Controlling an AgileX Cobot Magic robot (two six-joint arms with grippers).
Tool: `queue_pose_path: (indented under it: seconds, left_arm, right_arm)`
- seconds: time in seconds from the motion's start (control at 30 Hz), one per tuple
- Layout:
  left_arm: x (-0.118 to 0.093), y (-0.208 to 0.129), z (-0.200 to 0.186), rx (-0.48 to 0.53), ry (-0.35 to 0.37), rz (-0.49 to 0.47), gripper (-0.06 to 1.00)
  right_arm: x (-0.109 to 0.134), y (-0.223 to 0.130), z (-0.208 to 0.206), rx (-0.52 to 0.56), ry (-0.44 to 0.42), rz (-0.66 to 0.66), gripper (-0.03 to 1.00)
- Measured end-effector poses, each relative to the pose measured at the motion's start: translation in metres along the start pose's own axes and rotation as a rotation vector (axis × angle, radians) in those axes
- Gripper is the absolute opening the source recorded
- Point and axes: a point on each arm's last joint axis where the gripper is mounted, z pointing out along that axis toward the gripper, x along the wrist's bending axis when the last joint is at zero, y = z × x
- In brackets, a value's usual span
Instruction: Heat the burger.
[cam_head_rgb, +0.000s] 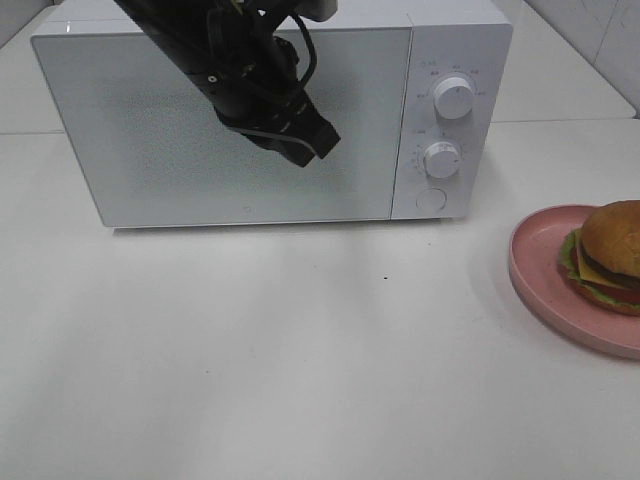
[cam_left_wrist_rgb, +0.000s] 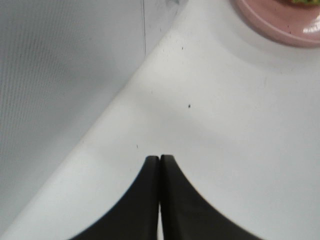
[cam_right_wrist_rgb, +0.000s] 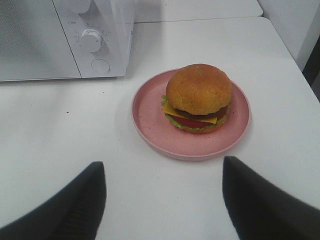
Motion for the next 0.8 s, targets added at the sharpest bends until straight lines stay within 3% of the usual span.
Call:
queue_pose_path:
  seconds: [0.13, 0.33, 0.43, 0.47, 0.67, 0.77, 0.8]
  left_arm:
    - [-0.004, -0.010, -0.022, 0.127, 0.000, -0.058, 0.00]
    - [-0.007, -0.020, -0.039, 0.239, 0.018, -0.132, 0.00]
    - [-0.006, -0.027, -0.047, 0.314, 0.054, -0.175, 0.00]
    - [-0.003, -0.030, -0.053, 0.346, 0.107, -0.181, 0.00]
    - [0.014, -0.034, -0.072, 0.327, 0.193, -0.244, 0.00]
    - [0.042, -0.043, -0.095, 0.290, 0.241, -0.354, 0.00]
    - [0.042, -0.043, -0.095, 0.290, 0.241, -0.354, 0.00]
  right_arm:
    - [0.000, 0.000, 0.000, 0.000, 0.000, 0.000, 0.63]
    - [0.000, 0.000, 0.000, 0.000, 0.000, 0.000, 0.63]
    - [0.000, 0.000, 0.000, 0.000, 0.000, 0.000, 0.63]
    - [0.000, 0.000, 0.000, 0.000, 0.000, 0.000, 0.63]
    - [0.000, 0.000, 0.000, 0.000, 0.000, 0.000, 0.63]
    - [0.000, 0.000, 0.000, 0.000, 0.000, 0.000, 0.63]
    - [0.000, 0.000, 0.000, 0.000, 0.000, 0.000, 0.63]
